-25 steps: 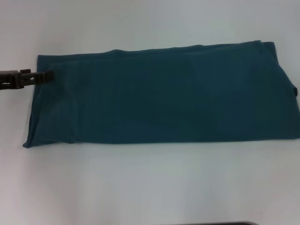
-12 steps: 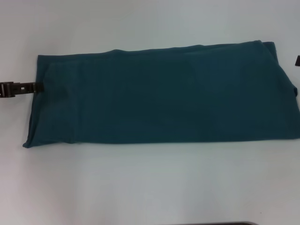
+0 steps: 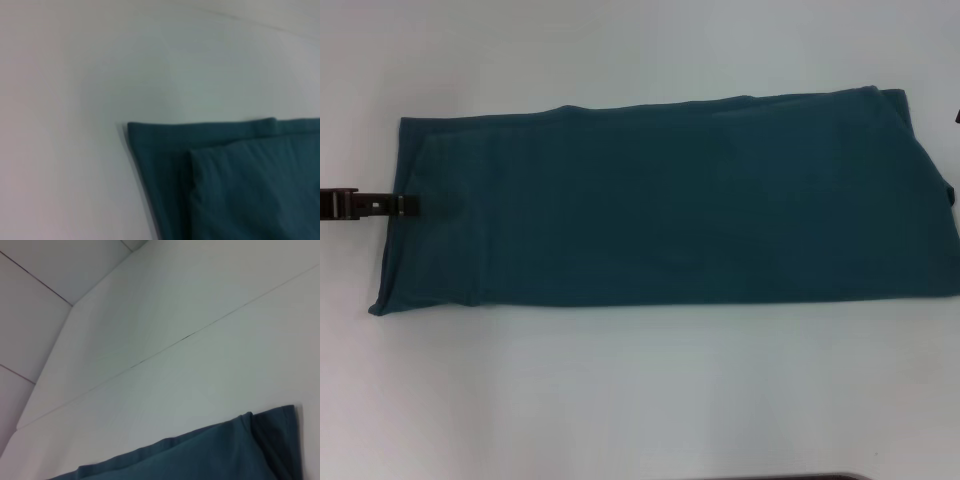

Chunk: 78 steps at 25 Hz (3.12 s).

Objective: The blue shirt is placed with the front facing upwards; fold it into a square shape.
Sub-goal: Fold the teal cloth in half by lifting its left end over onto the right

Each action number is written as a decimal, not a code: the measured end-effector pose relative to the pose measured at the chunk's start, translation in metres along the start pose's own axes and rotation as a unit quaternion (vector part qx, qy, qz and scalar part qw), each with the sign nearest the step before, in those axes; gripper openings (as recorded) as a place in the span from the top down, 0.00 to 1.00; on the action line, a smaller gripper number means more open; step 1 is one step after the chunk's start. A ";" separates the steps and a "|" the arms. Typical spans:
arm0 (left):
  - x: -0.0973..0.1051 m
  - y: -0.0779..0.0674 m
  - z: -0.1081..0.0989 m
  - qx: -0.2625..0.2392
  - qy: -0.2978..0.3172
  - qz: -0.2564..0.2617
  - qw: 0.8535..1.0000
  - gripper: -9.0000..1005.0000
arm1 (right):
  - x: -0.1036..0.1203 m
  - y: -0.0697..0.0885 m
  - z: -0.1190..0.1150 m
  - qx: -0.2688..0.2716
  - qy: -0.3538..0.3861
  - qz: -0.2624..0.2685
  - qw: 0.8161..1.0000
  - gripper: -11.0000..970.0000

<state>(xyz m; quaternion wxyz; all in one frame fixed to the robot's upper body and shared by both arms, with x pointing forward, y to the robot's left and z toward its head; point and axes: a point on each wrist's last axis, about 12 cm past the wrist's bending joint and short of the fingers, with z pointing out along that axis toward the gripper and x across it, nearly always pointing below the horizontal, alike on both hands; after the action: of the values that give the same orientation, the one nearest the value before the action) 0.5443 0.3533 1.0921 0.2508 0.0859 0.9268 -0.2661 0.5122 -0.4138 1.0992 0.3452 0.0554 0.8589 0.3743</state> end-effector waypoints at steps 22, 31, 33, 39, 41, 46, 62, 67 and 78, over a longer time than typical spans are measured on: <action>-0.011 -0.010 0.015 0.004 0.046 0.010 0.999 0.07 | -0.001 -0.002 0.000 0.008 -0.005 -0.004 1.000 0.21; -0.016 -0.022 0.018 0.030 0.062 0.027 0.997 0.07 | -0.002 -0.002 0.000 0.008 -0.006 -0.006 1.000 0.21; -0.018 -0.024 0.018 0.035 0.063 0.031 0.997 0.07 | -0.002 -0.002 0.000 0.008 -0.007 -0.006 1.000 0.21; -0.024 -0.029 0.019 0.040 0.062 0.039 0.996 0.07 | -0.003 -0.001 0.000 0.008 -0.007 -0.006 1.000 0.21; -0.024 -0.028 0.019 0.037 0.062 0.041 0.997 0.07 | -0.003 -0.002 0.000 0.008 -0.008 -0.006 1.000 0.21; -0.024 -0.023 0.017 0.024 0.058 0.039 0.997 0.07 | -0.004 -0.001 0.001 0.008 -0.009 -0.008 1.000 0.21; -0.018 -0.013 0.016 -0.007 0.068 0.030 0.997 0.07 | -0.008 0.001 0.004 0.006 -0.010 -0.011 1.000 0.21; -0.020 -0.013 0.017 -0.010 0.068 0.033 0.997 0.07 | -0.008 0.001 0.004 0.006 -0.010 -0.012 1.000 0.21; -0.022 -0.019 0.025 -0.006 0.078 0.040 0.996 0.07 | -0.010 0.001 0.004 0.007 -0.011 -0.013 1.000 0.21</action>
<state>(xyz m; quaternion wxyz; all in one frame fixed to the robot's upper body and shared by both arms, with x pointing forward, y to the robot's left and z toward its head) 0.5679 0.3236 1.0930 0.1886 0.1421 0.9409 -0.2430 0.5216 -0.4141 1.1034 0.3587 0.0509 0.8586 0.3628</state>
